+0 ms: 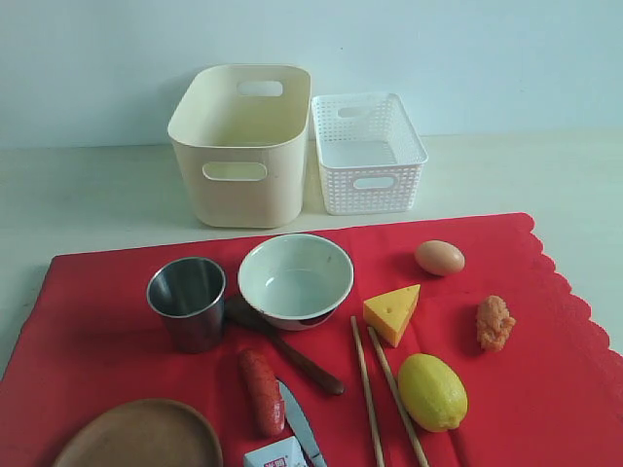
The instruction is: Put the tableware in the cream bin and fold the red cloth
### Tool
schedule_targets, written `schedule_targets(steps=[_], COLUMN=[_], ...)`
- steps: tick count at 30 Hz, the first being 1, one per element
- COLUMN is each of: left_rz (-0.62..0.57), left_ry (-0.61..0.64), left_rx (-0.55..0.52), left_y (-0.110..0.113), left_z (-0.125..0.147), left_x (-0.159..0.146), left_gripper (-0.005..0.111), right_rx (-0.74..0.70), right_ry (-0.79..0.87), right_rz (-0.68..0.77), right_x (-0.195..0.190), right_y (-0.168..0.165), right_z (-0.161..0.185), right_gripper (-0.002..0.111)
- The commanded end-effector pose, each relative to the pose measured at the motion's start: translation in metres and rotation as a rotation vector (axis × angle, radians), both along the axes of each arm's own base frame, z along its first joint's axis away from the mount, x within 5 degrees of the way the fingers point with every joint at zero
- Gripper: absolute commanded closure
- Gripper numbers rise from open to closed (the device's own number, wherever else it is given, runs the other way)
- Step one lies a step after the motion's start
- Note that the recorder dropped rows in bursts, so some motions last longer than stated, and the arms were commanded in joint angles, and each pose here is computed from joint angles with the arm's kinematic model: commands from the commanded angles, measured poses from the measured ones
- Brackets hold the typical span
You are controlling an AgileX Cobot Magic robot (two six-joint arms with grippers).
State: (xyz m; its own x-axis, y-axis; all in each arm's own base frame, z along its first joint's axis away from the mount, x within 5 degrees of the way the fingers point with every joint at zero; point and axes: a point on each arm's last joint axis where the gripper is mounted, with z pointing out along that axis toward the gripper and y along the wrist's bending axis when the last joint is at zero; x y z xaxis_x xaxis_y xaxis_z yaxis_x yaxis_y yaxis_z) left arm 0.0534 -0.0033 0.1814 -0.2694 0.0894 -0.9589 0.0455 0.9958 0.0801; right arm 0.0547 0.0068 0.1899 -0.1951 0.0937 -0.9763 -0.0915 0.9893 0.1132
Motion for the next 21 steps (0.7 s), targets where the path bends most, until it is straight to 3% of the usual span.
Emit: schedule_targets(steps=[1,13,21], left_rz=[0.004,0.004,0.004], left_ry=[-0.009,-0.009,-0.009], left_rx=[0.004,0.004,0.004], left_y=[0.000,0.000,0.000], left_z=[0.000,0.000,0.000], left_x=[0.000,0.000,0.000], left_gripper=[0.107,0.107,0.107], right_rx=[0.003,0.002,0.007], right_ry=[-0.007,0.006,-0.048], right_rz=[-0.006,-0.003,-0.002], right_x=[0.000,0.000,-0.001], right_y=[0.000,0.000,0.000], right_z=[-0.001,-0.002,0.031], right_gripper=[0.108,0.108,0.108])
